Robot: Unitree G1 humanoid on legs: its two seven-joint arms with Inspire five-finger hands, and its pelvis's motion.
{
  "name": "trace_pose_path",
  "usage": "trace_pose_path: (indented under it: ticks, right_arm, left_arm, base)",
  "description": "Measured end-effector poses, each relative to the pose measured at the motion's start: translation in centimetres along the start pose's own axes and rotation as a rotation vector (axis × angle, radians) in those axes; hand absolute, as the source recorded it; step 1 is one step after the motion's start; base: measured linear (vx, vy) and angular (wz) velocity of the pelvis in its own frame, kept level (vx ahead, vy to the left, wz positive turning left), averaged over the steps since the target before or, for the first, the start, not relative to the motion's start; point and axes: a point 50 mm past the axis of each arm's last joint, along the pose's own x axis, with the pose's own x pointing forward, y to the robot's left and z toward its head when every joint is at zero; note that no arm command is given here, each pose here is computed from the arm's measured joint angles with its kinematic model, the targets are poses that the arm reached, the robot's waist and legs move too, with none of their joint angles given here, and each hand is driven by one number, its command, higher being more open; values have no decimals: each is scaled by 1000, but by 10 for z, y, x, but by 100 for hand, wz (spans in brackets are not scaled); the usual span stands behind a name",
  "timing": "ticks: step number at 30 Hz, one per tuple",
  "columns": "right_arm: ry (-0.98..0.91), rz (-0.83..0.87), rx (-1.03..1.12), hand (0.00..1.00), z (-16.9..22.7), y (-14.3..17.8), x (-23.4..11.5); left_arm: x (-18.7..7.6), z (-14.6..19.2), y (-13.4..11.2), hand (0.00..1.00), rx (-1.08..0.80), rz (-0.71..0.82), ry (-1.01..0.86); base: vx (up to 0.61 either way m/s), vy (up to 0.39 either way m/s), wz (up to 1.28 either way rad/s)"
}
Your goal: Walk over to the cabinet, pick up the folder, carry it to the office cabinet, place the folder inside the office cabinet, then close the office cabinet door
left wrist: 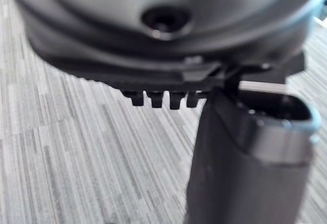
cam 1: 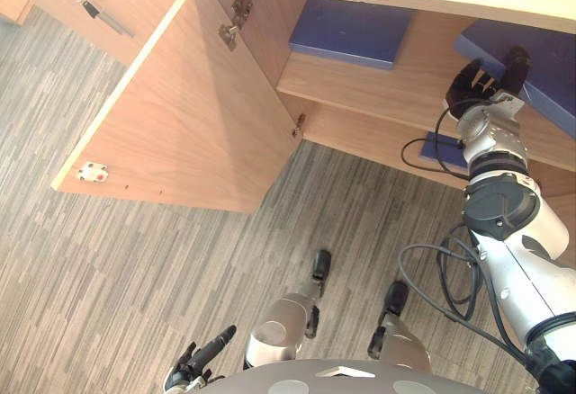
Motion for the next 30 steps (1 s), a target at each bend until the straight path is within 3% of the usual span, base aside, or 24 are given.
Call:
trace_pose_path:
  ticks: [9, 13, 19, 23, 26, 30]
  right_arm:
    - [-52, -20, -68, 100, 14, 2, 0]
    - [-51, -27, -275, 100, 12, 2, 0]
    - [18, 17, -711, 100, -1, 1, 0]
    - [22, 34, -1145, 100, -4, 1, 0]
    - [8, 33, -1539, 100, 4, -1, 1]
    - [-4, -36, -1813, 100, 22, -14, 1]
  left_arm:
    - [2, 4, -2, 100, -5, 22, -9]
    - [5, 13, -11, 100, -5, 4, -32]
    - [8, 22, -19, 100, -4, -18, -58]
    - [8, 22, -19, 100, 0, -32, -54]
    - [8, 21, -22, 100, 18, -49, -50]
    - [8, 20, -24, 100, 25, -70, -47]
  base:
    - [-7, 0, -2]
    - [-20, 3, -4]
    - [-9, 1, -3]
    - [0, 0, 0]
    - [0, 0, 0]
    - [0, 0, 0]
